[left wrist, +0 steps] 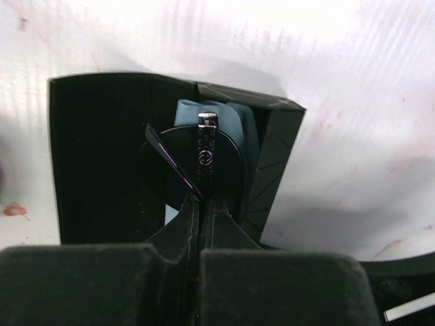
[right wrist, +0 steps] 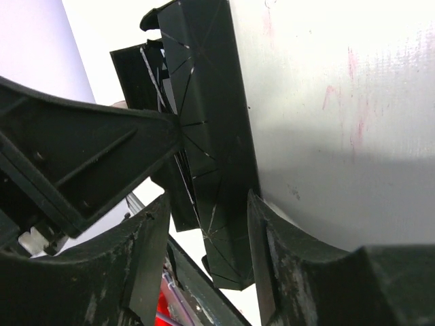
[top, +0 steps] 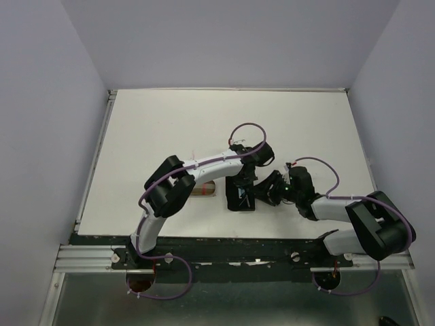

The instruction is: Organize the sunglasses

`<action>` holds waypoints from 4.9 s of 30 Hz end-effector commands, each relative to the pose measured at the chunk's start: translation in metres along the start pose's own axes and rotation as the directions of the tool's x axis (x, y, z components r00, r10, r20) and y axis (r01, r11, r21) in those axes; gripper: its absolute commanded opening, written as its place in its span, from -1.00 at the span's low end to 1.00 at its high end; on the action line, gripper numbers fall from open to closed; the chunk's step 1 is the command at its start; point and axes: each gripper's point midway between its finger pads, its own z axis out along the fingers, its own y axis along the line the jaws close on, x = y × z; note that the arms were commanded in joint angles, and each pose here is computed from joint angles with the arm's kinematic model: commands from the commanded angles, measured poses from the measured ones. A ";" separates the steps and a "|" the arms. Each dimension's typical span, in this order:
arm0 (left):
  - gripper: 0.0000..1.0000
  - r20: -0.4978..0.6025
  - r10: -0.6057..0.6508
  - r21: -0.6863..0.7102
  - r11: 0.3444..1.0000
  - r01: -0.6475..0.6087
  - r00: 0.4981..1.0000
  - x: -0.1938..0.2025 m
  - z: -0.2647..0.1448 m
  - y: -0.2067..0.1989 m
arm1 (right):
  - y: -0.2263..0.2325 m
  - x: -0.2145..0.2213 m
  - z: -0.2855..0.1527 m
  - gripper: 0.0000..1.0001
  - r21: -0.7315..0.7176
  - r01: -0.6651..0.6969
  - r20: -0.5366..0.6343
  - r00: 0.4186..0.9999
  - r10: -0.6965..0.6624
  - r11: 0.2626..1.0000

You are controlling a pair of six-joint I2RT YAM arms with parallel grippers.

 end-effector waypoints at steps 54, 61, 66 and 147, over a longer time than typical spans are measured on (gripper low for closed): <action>0.74 0.164 0.186 0.243 0.944 -0.222 0.969 -0.020 -0.102 0.015 | -0.002 -0.021 -0.012 0.25 0.109 0.138 0.083 0.986 -0.147 0.985; 0.97 0.164 0.125 0.364 0.914 -0.178 0.978 -0.058 -0.083 0.040 | -0.002 -0.050 -0.020 0.40 0.272 0.204 0.169 0.952 -0.256 0.940; 0.97 0.087 0.158 0.461 0.869 -0.180 0.984 -0.061 -0.054 0.026 | -0.007 -0.052 -0.009 0.42 0.410 0.266 0.127 0.931 -0.343 0.872; -0.16 -0.084 0.234 0.414 0.893 -0.179 0.969 0.016 -0.024 0.031 | -0.021 -0.019 -0.002 -0.32 0.484 0.312 0.133 0.897 -0.421 0.818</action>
